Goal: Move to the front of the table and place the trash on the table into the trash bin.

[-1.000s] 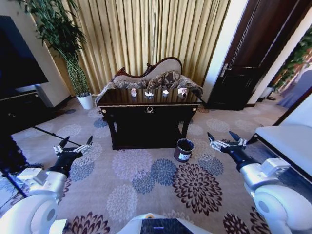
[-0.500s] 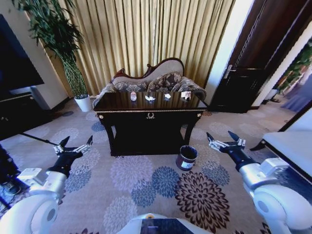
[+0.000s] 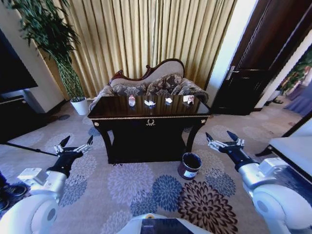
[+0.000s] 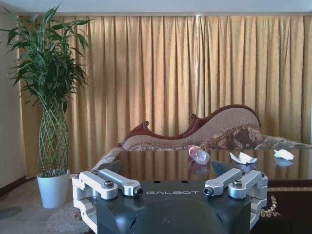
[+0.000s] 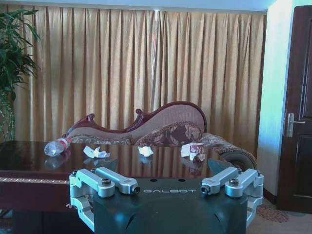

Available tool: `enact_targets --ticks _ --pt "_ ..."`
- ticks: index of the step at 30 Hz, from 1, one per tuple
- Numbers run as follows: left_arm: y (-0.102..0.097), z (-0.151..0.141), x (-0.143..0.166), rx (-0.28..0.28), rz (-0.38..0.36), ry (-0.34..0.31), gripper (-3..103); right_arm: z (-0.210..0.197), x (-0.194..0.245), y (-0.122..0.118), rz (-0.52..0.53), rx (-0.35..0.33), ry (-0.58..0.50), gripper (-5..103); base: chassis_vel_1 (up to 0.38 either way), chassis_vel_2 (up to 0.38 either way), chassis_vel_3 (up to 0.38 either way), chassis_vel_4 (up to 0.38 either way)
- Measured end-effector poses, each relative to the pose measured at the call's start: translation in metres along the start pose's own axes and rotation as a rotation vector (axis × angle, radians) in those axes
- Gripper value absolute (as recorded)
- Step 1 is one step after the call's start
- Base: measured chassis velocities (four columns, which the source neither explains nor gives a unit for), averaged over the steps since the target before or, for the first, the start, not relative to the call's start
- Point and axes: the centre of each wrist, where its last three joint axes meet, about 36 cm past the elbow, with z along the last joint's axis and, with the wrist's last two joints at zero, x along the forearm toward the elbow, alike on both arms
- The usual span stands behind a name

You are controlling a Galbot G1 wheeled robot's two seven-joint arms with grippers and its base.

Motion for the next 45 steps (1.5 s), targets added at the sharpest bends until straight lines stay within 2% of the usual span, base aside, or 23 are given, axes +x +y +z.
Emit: enact_targets --ticks 33,38,45 --pt "-0.001 0.001 0.000 0.008 0.002 0.002 100 0.002 0.000 0.002 -0.011 -0.009 -0.008 100 -0.212 0.203 0.215 -0.203" --pt "-0.001 0.001 0.000 0.008 0.003 0.003 100 0.000 -0.002 0.003 -0.030 -0.038 -0.016 100 -0.184 0.183 0.194 -0.185" --pt "-0.001 0.001 0.000 0.007 0.007 0.005 100 -0.009 -0.008 0.001 -0.046 -0.042 -0.002 100 -0.062 0.082 0.076 -0.102"
